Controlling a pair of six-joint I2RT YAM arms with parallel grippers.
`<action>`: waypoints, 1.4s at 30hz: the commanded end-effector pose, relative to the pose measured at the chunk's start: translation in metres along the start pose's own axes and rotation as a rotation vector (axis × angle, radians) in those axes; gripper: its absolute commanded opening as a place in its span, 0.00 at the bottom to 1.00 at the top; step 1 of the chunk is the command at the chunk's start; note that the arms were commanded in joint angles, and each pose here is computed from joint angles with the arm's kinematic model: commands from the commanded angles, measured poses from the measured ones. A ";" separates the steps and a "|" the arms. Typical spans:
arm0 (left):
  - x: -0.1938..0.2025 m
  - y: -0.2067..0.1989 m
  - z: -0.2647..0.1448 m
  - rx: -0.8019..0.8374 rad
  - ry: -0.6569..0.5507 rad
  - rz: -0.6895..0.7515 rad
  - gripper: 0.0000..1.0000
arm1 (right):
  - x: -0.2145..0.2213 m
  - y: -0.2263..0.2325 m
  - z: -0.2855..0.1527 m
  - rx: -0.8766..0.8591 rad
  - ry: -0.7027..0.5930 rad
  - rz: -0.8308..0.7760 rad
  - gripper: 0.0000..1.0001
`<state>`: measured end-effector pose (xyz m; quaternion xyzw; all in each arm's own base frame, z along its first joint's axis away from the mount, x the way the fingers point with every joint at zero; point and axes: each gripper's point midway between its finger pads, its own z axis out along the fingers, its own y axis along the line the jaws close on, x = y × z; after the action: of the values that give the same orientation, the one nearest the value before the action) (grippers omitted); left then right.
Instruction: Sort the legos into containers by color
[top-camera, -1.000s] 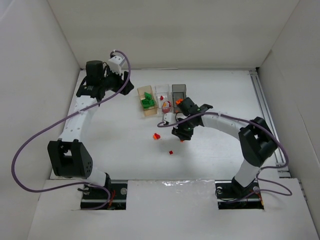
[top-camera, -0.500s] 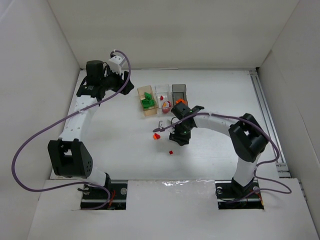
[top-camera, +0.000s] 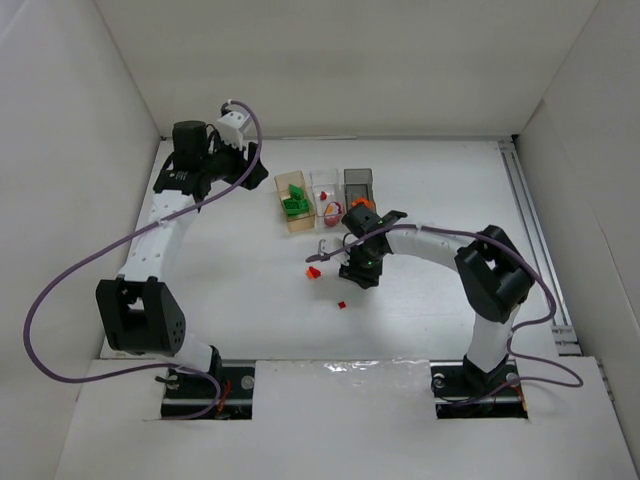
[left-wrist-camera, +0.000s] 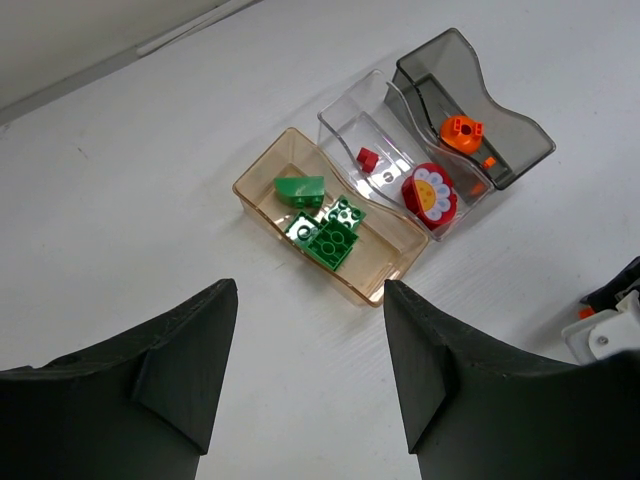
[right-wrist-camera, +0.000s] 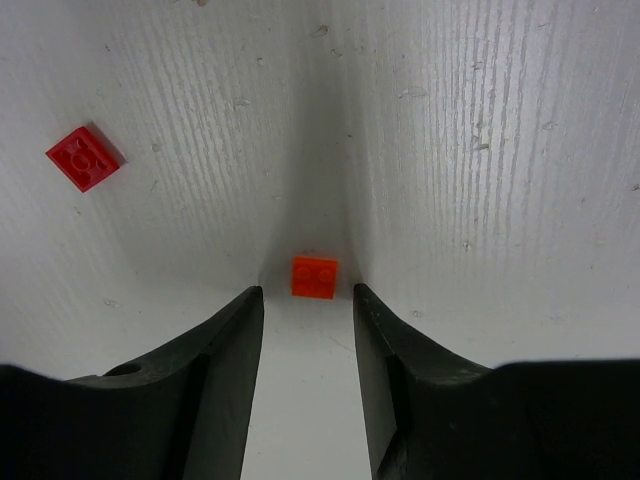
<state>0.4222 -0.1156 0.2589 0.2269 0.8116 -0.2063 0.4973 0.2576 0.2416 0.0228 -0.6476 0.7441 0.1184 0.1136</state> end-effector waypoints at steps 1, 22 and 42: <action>-0.008 0.002 0.003 0.006 -0.032 0.013 0.57 | -0.008 -0.007 -0.001 0.032 -0.014 0.011 0.47; -0.009 0.005 0.005 -0.004 -0.029 0.021 0.57 | -0.014 -0.004 0.026 0.109 0.028 0.042 0.41; -0.006 0.005 0.011 0.017 -0.017 0.012 0.57 | 0.005 -0.020 0.006 0.119 0.067 0.058 0.45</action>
<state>0.4300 -0.1166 0.2386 0.2241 0.8226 -0.2108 0.4783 0.2770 0.2491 0.0217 -0.6112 0.7735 0.0757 0.1494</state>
